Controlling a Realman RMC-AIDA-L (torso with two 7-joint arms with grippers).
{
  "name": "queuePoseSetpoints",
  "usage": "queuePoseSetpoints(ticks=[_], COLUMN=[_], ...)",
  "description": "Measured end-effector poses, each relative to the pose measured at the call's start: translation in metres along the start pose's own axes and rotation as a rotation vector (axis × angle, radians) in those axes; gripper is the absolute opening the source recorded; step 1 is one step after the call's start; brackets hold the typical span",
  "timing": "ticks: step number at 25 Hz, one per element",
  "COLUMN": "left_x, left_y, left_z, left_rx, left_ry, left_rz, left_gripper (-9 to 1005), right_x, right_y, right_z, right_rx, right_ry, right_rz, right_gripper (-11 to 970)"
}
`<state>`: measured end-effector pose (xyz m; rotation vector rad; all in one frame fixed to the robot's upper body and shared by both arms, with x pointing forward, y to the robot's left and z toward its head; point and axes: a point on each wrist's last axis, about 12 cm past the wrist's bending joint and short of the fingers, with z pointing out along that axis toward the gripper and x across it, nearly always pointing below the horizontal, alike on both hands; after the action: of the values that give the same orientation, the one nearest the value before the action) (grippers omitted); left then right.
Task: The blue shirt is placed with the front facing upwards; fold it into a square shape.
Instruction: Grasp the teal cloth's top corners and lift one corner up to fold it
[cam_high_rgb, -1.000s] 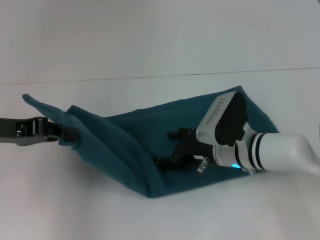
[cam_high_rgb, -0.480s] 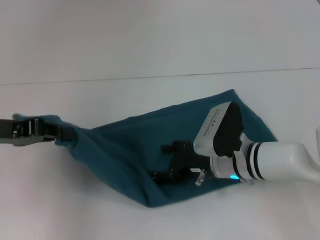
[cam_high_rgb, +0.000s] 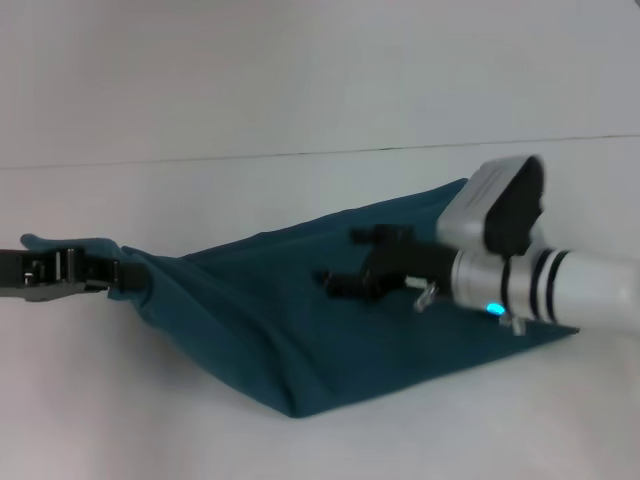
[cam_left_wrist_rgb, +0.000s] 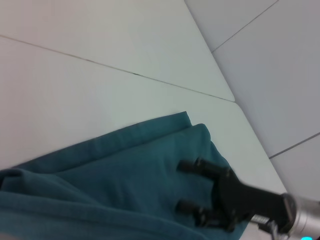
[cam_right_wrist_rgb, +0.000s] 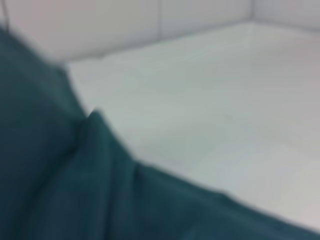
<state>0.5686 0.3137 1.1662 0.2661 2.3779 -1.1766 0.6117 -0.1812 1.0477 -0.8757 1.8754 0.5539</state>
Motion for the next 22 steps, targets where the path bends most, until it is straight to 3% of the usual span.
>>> queuePoseSetpoints(ticks=[6,14,22], left_x=[0.003,0.002,0.002], left_y=[0.0,0.0,0.001], left_z=[0.002,0.005,0.006], left_rx=[0.004,0.007,0.008], left_ry=[0.001,-0.01,-0.013], left_rz=[0.004,0.015,0.013], left_gripper=[54,54,54], right_x=[-0.003,0.022,0.037], right_y=[-0.017,-0.026,-0.035], right_z=[-0.024,-0.064,-0.088], right_rx=[0.019,0.064,0.107], right_ry=[-0.035,0.039,0.148], right_rz=[0.027,0.025,0.014], right_gripper=[881,880,875])
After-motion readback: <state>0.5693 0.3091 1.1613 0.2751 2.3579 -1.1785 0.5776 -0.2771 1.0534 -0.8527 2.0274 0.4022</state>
